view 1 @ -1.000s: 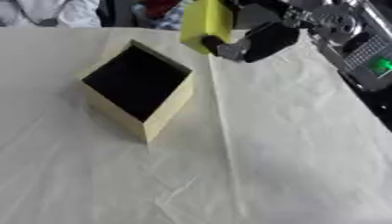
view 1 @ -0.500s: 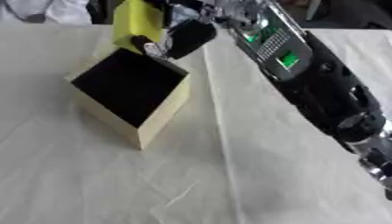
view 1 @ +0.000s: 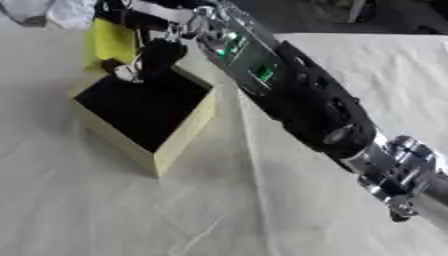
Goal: Pick up objects on the table and place them in the box.
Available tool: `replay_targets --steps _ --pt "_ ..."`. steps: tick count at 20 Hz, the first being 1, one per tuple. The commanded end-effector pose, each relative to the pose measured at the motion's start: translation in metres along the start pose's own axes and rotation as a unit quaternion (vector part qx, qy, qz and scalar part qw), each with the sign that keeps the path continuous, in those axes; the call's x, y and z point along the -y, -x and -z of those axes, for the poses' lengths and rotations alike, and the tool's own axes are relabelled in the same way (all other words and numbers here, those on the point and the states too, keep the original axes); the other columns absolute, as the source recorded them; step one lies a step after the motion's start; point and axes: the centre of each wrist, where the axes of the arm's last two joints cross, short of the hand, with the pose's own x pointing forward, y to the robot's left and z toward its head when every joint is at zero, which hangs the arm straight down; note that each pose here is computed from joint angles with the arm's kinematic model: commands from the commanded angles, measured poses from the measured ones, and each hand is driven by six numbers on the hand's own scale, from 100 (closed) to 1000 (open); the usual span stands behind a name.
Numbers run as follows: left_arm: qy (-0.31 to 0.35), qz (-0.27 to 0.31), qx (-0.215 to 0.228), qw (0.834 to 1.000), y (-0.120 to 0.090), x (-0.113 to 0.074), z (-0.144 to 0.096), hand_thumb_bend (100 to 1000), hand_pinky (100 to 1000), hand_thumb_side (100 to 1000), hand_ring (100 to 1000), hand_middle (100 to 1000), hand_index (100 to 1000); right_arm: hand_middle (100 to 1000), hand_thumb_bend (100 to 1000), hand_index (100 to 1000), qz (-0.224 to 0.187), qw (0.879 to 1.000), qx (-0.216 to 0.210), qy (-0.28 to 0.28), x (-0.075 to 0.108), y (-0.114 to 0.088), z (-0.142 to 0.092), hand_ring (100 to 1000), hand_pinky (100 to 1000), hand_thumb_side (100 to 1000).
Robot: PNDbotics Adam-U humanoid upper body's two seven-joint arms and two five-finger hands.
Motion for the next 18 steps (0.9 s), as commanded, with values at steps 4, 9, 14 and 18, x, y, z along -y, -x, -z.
replay_targets --steps 4,9,14,18 --pt "0.019 -0.010 0.012 1.000 -0.004 0.003 0.007 100 707 677 786 836 674 496 100 735 -0.019 1.000 0.003 -0.008 -0.020 0.004 0.015 528 518 250" --pt "0.024 -0.011 0.007 1.000 -0.004 0.003 0.007 100 707 680 787 838 672 507 100 738 -0.036 0.999 0.001 -0.025 -0.034 0.006 0.018 541 532 240" --pt "0.026 -0.009 0.001 1.000 -0.004 0.003 0.005 100 708 684 789 841 671 553 100 770 -0.062 0.997 -0.001 -0.049 -0.041 0.007 0.017 587 592 301" --pt "0.028 -0.007 -0.004 1.000 -0.004 0.003 0.004 100 708 686 790 843 669 551 100 773 -0.072 0.996 -0.015 -0.045 -0.037 0.009 0.015 588 601 325"
